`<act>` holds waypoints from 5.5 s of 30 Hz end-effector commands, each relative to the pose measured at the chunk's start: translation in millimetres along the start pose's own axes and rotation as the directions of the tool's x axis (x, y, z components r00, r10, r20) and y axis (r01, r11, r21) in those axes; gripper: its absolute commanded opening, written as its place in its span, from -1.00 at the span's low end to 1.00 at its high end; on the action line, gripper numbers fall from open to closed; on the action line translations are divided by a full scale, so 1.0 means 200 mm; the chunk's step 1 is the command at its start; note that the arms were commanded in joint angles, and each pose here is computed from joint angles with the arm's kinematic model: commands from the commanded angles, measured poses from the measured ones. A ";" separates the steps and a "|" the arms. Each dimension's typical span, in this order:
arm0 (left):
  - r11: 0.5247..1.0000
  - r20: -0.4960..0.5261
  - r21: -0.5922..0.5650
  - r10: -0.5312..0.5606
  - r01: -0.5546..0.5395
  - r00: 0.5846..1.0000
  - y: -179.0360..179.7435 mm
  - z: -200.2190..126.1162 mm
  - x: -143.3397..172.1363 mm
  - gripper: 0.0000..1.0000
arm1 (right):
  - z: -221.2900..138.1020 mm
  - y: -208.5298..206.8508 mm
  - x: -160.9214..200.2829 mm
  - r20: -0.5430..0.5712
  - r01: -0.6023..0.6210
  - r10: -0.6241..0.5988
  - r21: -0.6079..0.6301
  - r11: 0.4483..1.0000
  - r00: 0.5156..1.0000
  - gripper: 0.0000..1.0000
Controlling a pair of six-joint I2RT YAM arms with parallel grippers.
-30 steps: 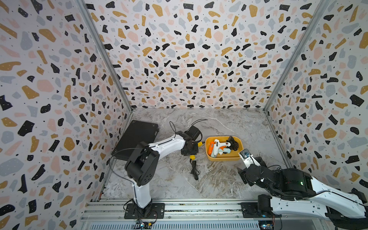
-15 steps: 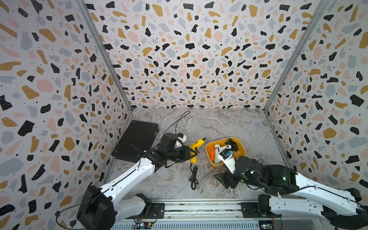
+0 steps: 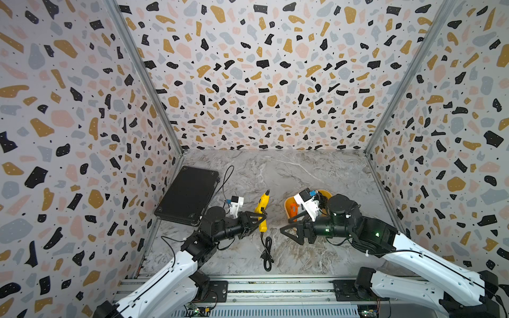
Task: Put the hot melt glue gun into the storage box
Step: Pick up the hot melt adhesive gun from the center of the board.
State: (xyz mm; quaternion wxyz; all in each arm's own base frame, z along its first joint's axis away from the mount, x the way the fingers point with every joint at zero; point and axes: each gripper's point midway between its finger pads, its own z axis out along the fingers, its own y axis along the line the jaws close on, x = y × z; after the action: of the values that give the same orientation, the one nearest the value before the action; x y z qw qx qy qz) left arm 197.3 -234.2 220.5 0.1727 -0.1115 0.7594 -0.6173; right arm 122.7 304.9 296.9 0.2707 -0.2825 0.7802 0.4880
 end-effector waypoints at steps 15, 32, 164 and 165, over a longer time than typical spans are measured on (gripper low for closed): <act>0.954 0.064 0.300 0.000 -0.019 0.998 -0.33 -0.15 0.00 -0.97 | 0.08 0.06 -0.21 0.064 -0.185 0.209 -0.270 0.945 0.976 0.50; 0.927 0.109 0.369 0.029 -0.068 0.994 -0.44 -0.07 -0.11 -0.97 | 0.20 0.10 -0.14 -0.139 -0.332 0.302 -0.368 0.868 0.943 0.43; 0.965 -0.535 -0.074 0.173 -0.250 0.827 -0.43 0.37 0.35 -1.00 | -0.37 -0.43 0.07 -0.466 0.752 -0.613 0.204 0.627 0.637 -0.01; 0.964 -0.516 -0.075 0.182 -0.256 0.837 -0.44 0.37 0.32 -1.00 | -0.40 -0.43 0.05 -0.457 0.753 -0.613 0.240 0.613 0.644 0.10</act>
State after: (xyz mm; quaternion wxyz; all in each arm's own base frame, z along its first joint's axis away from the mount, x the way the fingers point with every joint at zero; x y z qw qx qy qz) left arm 150.2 -341.2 268.9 -0.0218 0.1170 0.8364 -0.5350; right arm 153.6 209.1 239.9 0.2920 -0.6211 0.7138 0.1397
